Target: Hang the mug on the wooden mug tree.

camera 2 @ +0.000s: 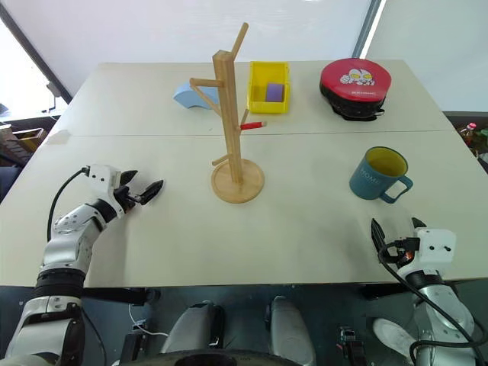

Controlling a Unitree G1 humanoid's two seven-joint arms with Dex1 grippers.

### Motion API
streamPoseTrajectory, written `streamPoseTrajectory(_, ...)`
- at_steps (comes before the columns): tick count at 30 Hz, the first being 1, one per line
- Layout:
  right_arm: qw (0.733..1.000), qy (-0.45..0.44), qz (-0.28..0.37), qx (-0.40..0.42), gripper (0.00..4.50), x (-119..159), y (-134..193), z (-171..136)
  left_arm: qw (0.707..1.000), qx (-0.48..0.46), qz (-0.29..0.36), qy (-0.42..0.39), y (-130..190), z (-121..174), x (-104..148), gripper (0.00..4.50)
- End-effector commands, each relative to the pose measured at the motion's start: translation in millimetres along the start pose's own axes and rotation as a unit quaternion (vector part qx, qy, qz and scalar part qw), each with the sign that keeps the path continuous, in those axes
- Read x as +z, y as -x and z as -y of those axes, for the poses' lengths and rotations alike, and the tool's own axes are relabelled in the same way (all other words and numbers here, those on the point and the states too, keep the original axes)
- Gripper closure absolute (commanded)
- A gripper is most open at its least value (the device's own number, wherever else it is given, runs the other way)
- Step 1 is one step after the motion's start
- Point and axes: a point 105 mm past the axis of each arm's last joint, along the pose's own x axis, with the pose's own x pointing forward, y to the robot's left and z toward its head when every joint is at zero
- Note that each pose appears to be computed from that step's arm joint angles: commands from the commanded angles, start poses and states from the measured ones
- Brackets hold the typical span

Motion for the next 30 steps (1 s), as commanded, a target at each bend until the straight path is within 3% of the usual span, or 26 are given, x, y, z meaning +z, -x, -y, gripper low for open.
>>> streamPoseTrajectory(1,1.000,0.010,0.016,0.000,0.04,8,-2,1,1.000,0.012,0.025,-0.007,2,-5,16,0.00)
streamPoseTrajectory(10,1.000,0.010,0.019,-0.006,0.04,9,-1,1,1.000,0.006,0.023,-0.009,6,0,15,0.00)
streamPoseTrajectory(13,1.000,0.010,0.016,-0.009,0.04,8,-1,2,0.999,-0.035,0.037,-0.013,8,13,22,0.00)
streamPoseTrajectory(18,1.000,0.008,0.015,-0.017,0.04,9,-1,3,0.986,-0.163,0.018,-0.037,29,50,17,0.00)
streamPoseTrajectory(23,0.999,0.011,0.030,-0.039,0.04,16,-4,9,0.938,-0.346,-0.004,-0.021,59,116,18,0.00)
streamPoseTrajectory(30,0.996,0.004,0.051,-0.072,0.04,25,-10,14,0.887,-0.459,0.018,-0.043,63,174,41,0.00)
